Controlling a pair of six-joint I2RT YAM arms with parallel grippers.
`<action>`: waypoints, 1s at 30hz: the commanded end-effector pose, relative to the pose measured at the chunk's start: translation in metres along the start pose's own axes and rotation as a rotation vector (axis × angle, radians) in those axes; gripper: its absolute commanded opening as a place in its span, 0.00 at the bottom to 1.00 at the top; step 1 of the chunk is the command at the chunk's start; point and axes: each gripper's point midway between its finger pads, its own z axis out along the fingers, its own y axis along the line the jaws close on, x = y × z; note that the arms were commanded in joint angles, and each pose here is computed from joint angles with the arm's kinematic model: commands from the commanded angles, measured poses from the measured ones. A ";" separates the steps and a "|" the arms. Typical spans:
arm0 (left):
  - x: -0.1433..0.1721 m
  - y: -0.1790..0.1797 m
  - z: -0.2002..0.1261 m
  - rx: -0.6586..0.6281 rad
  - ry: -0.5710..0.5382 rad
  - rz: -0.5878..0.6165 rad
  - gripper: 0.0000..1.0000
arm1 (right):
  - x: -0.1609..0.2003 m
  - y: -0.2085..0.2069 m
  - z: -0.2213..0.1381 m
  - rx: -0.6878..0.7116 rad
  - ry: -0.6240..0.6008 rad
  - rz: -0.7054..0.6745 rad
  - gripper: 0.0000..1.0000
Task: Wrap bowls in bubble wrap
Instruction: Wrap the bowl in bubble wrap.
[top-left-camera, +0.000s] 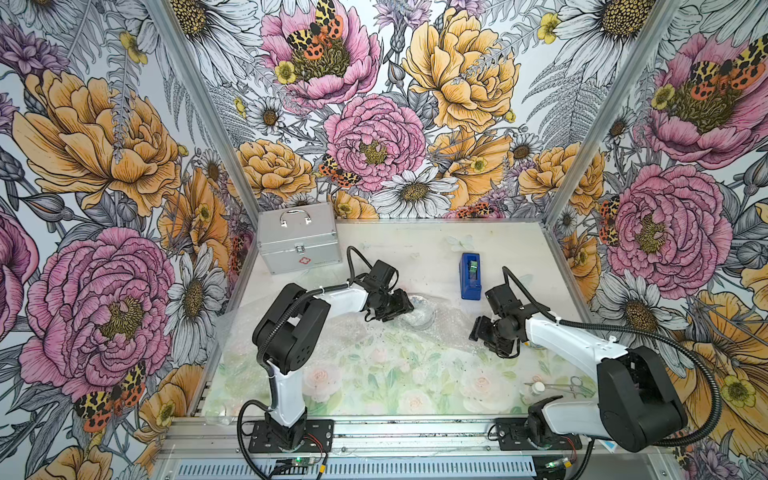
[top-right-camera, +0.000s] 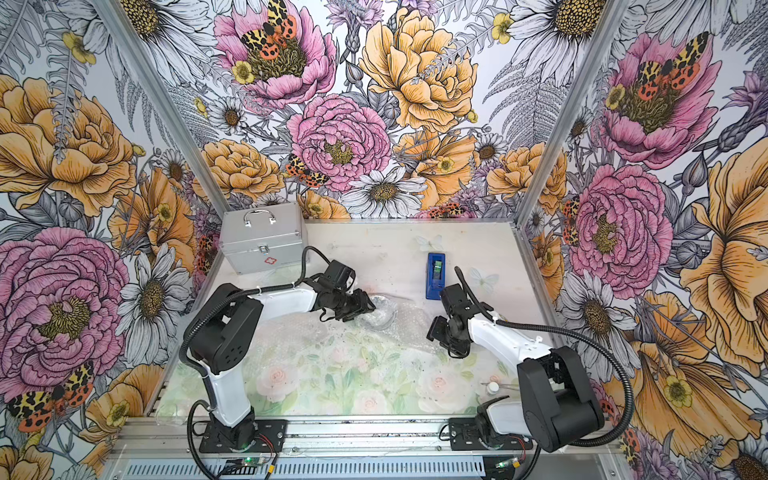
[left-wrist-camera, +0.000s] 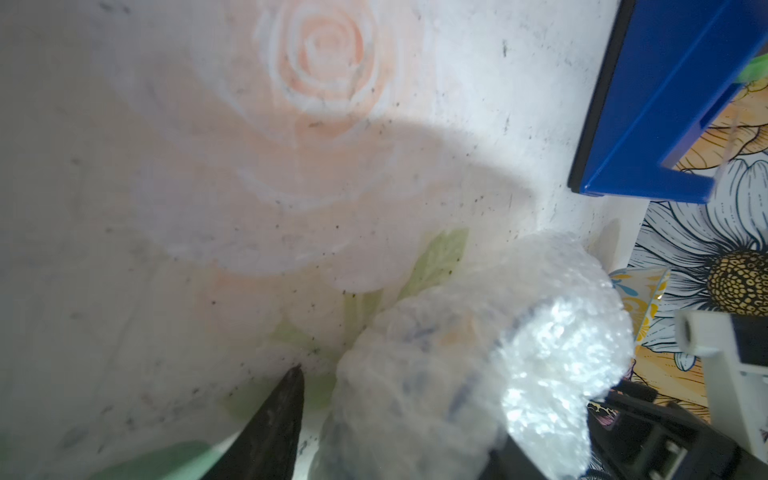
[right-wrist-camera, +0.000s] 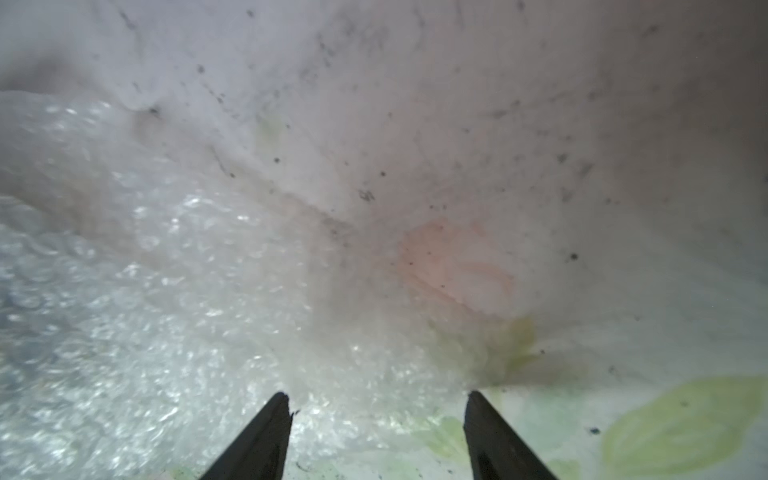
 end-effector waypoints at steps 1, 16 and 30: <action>0.014 0.019 0.005 -0.081 0.036 0.013 0.55 | -0.009 0.004 0.003 -0.029 -0.010 0.012 0.68; 0.013 0.021 0.005 -0.092 0.027 0.004 0.53 | -0.003 0.069 -0.039 -0.300 -0.080 -0.148 0.12; 0.015 0.016 -0.002 -0.053 -0.005 -0.021 0.53 | 0.007 0.241 -0.041 -0.412 -0.040 -0.504 0.00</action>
